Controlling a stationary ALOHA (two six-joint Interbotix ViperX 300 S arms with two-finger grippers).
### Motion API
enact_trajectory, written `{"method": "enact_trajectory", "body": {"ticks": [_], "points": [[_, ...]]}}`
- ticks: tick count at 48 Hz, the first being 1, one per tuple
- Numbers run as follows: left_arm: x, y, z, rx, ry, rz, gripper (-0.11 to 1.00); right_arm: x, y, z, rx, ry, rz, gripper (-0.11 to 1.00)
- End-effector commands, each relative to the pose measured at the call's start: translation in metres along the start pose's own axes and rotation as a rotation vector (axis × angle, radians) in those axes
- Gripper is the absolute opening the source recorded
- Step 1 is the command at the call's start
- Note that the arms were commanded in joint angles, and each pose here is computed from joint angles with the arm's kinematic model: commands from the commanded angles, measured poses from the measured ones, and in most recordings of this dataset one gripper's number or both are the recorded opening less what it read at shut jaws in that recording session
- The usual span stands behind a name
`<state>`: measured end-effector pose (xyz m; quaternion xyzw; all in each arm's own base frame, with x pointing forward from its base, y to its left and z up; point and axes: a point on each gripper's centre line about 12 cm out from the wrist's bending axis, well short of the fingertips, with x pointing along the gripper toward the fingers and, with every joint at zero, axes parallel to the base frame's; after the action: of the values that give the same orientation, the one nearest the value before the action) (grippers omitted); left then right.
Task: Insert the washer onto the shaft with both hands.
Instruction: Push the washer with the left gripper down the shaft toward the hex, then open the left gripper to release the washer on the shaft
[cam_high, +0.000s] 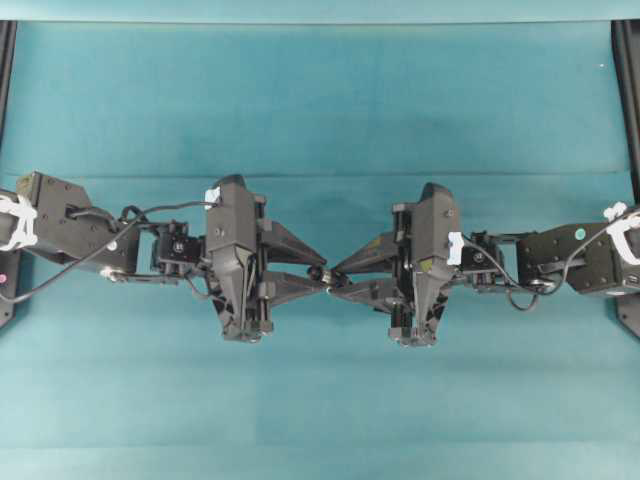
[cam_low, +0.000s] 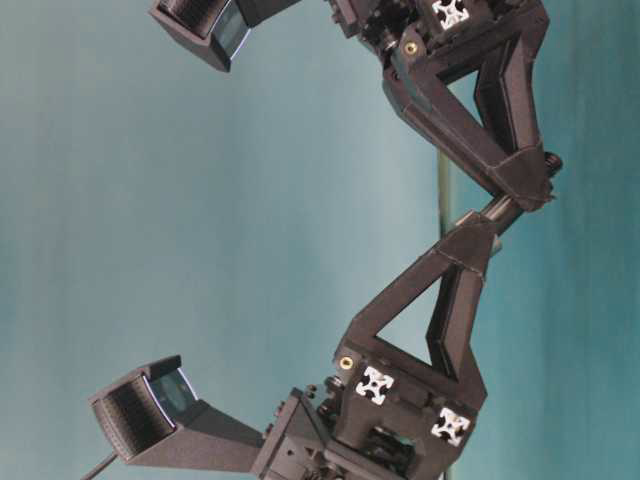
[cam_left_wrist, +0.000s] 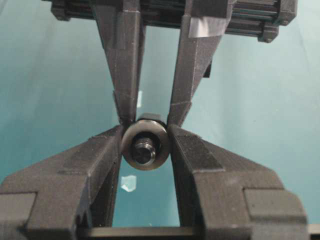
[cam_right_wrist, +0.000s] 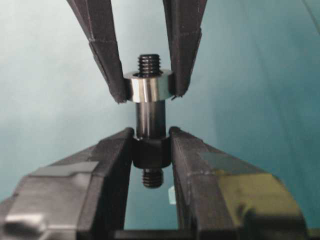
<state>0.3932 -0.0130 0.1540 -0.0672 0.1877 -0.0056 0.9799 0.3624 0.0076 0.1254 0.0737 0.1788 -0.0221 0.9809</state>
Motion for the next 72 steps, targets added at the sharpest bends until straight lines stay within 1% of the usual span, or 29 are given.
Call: {"method": "enact_trajectory", "body": {"ticks": [1, 12, 20, 41, 53, 55, 60, 62, 63, 67, 72], "points": [[0.003, -0.006, 0.005, 0.008, -0.012, -0.013, 0.35, 0.004, 0.000, 0.014, 0.014, -0.046, 0.000, 0.00], [0.009, -0.005, 0.004, 0.009, 0.005, -0.011, 0.35, 0.004, 0.000, 0.014, 0.015, -0.043, -0.001, 0.00], [0.011, -0.006, 0.004, 0.009, 0.009, -0.010, 0.35, 0.003, 0.000, 0.009, 0.014, -0.008, -0.003, 0.00], [0.012, -0.004, 0.005, 0.001, 0.025, -0.004, 0.35, 0.003, 0.000, 0.009, 0.013, -0.004, -0.004, 0.00], [0.012, -0.005, 0.007, 0.005, 0.025, -0.005, 0.36, 0.002, -0.001, 0.006, 0.011, 0.002, -0.005, 0.00], [0.012, -0.005, 0.007, 0.005, 0.025, -0.004, 0.38, 0.001, 0.000, 0.007, 0.010, 0.001, -0.004, 0.00], [0.010, -0.005, 0.007, 0.016, 0.025, -0.004, 0.62, 0.001, -0.001, 0.006, 0.011, 0.004, -0.005, 0.00], [0.010, -0.005, 0.007, 0.016, 0.025, -0.004, 0.68, 0.001, -0.001, 0.006, 0.011, 0.005, -0.006, 0.00], [0.009, -0.005, 0.007, 0.017, 0.027, -0.005, 0.69, 0.001, -0.001, 0.006, 0.011, 0.004, -0.005, 0.00], [0.009, -0.004, 0.007, 0.017, 0.025, -0.003, 0.66, 0.001, -0.001, 0.005, 0.011, 0.010, -0.006, 0.00], [0.008, -0.005, 0.008, 0.017, 0.024, -0.005, 0.66, 0.001, -0.001, 0.004, 0.009, 0.018, -0.006, 0.00]]}}
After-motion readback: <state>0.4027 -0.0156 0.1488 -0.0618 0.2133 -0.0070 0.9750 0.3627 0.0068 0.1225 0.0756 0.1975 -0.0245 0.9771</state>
